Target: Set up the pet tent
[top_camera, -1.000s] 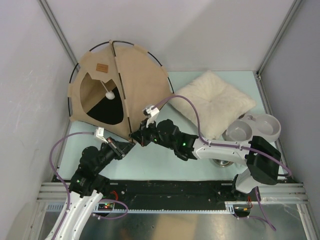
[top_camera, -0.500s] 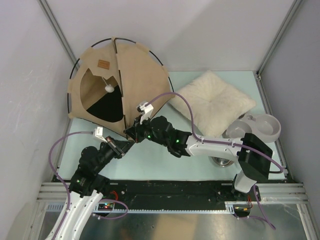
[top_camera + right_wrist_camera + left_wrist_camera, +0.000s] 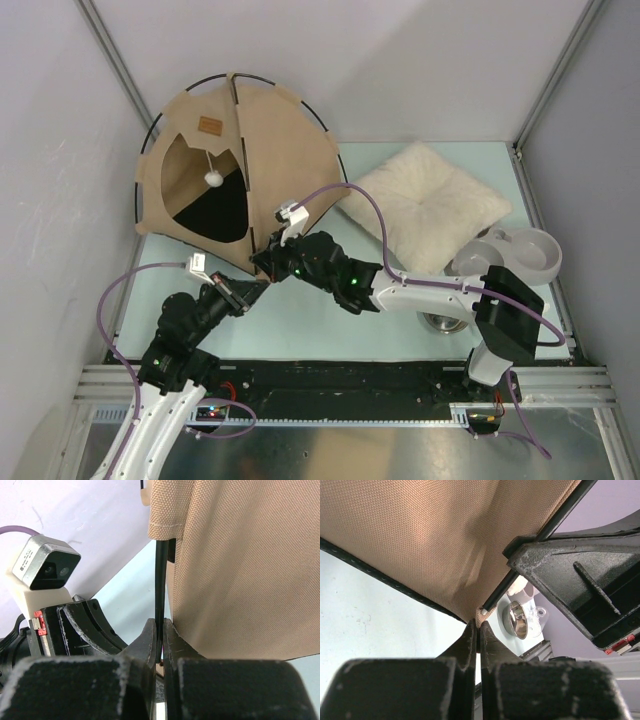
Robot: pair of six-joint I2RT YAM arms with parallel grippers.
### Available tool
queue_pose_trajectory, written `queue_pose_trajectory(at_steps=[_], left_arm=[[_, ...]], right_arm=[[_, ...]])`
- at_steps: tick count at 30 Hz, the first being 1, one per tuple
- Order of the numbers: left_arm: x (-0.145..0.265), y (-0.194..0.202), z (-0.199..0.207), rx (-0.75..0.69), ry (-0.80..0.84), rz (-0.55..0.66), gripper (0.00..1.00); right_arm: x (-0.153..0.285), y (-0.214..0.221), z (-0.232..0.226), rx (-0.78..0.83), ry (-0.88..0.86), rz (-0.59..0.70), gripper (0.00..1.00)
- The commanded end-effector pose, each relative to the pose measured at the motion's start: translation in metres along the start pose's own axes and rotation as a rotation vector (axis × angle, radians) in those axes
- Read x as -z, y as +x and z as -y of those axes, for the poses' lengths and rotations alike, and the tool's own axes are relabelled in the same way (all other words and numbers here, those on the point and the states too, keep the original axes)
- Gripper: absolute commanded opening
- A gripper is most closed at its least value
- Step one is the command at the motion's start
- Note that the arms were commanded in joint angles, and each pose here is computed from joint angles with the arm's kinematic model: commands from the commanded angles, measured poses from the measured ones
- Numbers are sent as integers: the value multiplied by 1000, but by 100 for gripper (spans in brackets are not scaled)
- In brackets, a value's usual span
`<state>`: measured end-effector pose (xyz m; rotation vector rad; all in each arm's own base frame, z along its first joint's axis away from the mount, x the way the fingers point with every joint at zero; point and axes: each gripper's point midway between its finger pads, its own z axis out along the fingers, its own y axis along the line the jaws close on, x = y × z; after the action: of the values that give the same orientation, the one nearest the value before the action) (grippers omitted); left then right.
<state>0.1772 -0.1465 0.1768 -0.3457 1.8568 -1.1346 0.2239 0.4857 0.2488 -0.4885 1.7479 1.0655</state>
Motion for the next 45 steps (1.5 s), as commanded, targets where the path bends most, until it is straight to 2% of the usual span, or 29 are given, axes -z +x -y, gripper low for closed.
queue_pose_trajectory(at_steps=[1, 19, 27, 45], left_arm=[[9, 44, -17, 20, -37, -202, 0], [9, 44, -19, 20, -47, -206, 0], [8, 43, -20, 17, -58, -204, 0], [7, 34, -13, -16, -63, -191, 0]], right_arm=[[-2, -107, 26, -34, 129, 323, 0], [5, -113, 45, -30, 191, 318, 0], [11, -114, 32, -55, 128, 292, 0], [9, -78, 24, 17, 97, 174, 0]])
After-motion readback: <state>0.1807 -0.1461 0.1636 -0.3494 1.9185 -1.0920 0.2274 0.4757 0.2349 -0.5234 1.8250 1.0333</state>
